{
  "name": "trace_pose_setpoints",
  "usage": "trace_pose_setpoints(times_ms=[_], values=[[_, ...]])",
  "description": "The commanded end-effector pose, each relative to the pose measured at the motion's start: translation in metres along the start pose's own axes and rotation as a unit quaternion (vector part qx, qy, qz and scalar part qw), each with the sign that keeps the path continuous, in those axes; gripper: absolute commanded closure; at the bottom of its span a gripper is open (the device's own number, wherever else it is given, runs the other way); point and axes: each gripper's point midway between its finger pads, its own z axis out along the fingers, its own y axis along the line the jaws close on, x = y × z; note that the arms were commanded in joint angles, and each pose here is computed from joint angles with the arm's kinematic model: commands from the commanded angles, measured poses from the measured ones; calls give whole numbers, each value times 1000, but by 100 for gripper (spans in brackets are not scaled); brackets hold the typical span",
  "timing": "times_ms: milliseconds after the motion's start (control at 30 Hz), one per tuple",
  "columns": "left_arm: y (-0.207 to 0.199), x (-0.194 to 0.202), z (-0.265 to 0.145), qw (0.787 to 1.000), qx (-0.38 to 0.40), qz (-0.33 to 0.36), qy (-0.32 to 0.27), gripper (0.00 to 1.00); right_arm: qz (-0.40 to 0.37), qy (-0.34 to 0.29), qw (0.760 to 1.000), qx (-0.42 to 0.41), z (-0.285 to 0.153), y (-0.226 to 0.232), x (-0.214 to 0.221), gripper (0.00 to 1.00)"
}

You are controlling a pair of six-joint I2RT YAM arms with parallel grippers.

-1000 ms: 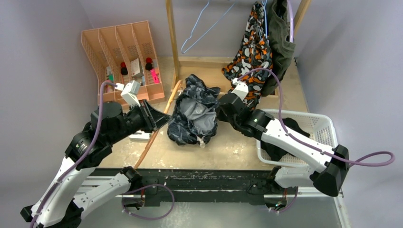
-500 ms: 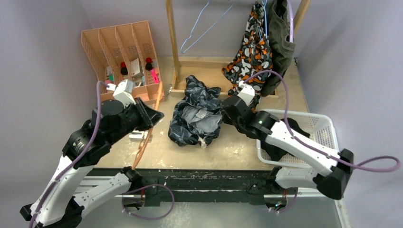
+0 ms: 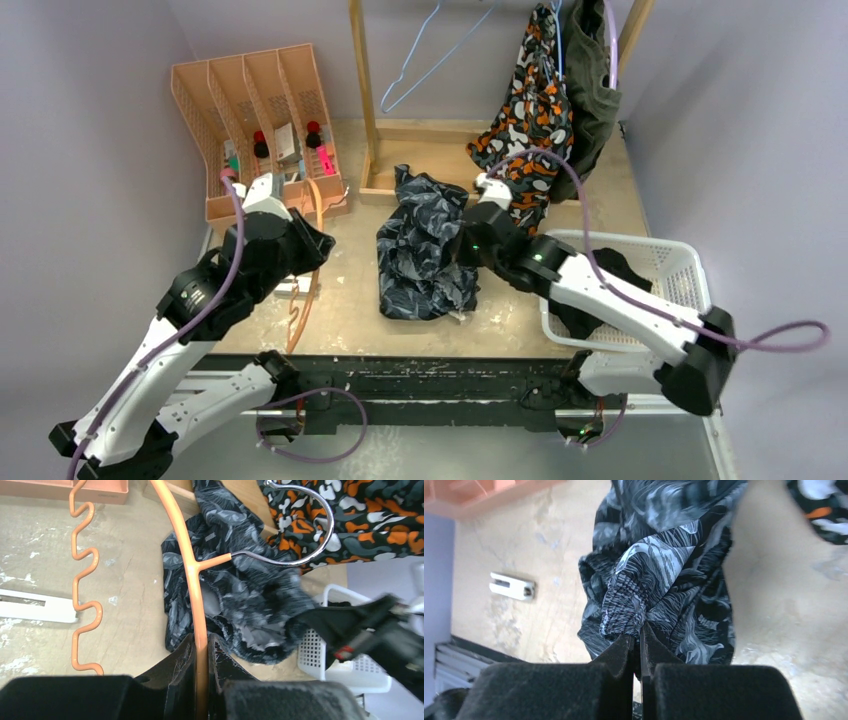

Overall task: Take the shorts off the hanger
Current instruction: Place the hanger on the clothes rod.

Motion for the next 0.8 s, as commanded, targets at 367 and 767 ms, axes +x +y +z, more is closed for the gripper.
trace_pose_setpoints(times_ms=[367,767], values=[[-22,-28,-19,989,80,-102,-73,100,-130,128,974,-135,50,91,76,54],[1,-44,-18,960,51,-234,-143,100,-59,63,934,-347,-51,164,58,39]])
